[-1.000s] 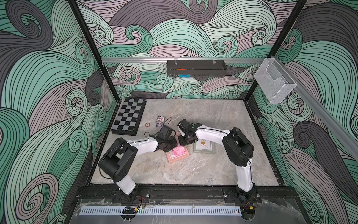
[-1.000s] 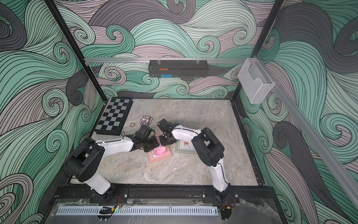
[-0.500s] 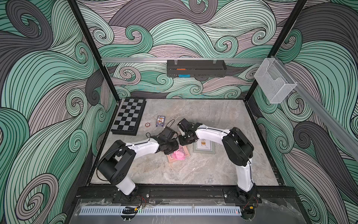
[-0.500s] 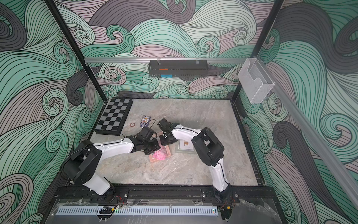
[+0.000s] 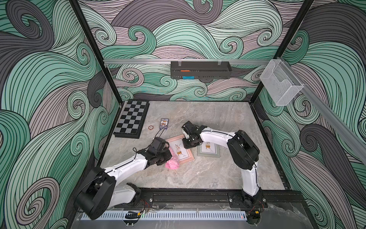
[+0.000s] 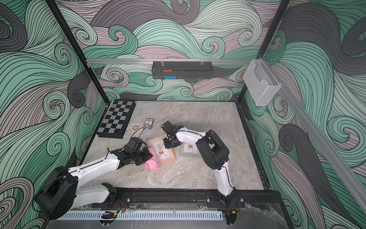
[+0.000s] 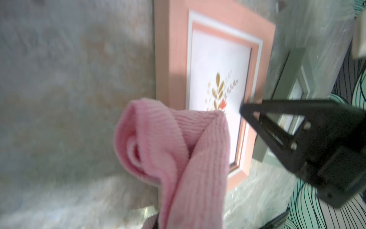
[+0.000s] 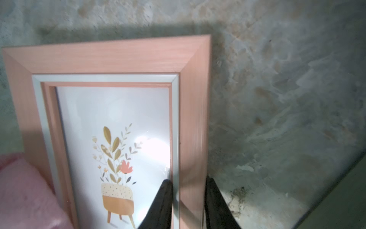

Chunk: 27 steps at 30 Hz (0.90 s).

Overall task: Wipe the picture frame with a cloth
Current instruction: Wipe the dirt from the picture frame.

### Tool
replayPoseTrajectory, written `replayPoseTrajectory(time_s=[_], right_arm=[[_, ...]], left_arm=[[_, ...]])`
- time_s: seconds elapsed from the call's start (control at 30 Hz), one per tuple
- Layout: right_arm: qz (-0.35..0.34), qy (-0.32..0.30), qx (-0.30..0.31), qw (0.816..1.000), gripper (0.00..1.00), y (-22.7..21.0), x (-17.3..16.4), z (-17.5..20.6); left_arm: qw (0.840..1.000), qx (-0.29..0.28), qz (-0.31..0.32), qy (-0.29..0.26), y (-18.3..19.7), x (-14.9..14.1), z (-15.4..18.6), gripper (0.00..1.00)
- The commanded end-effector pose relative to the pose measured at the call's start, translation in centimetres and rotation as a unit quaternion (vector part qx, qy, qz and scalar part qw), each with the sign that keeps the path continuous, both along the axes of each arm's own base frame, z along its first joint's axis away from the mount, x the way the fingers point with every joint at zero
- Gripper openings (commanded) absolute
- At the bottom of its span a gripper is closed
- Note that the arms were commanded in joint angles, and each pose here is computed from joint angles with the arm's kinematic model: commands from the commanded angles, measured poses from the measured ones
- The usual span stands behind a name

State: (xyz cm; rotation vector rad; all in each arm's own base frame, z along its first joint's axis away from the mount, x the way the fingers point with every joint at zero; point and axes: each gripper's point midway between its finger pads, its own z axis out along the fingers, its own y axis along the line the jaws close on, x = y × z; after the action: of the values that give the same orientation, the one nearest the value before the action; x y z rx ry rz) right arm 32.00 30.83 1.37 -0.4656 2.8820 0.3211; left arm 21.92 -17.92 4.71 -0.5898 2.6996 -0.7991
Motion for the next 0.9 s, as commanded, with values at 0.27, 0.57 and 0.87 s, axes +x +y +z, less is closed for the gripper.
replayPoseTrajectory(time_s=[0.27, 0.57, 0.87], right_arm=[[-0.006, 0.108, -0.094, 0.990, 0.27, -4.2, -4.7, -6.2], [0.005, 0.114, -0.090, 0.989, 0.27, -3.4, -5.3, -6.4], [0.009, 0.114, -0.098, 0.989, 0.27, -3.7, -5.6, -6.8]], left_arm=[[0.990, 0.087, 0.072, -0.090, 5.4, 2.4, 3.1, 0.00], [0.993, 0.088, 0.059, -0.044, 3.8, 9.1, -1.5, 0.00], [0.998, 0.056, 0.023, -0.009, 2.4, 7.4, -4.8, 0.00]])
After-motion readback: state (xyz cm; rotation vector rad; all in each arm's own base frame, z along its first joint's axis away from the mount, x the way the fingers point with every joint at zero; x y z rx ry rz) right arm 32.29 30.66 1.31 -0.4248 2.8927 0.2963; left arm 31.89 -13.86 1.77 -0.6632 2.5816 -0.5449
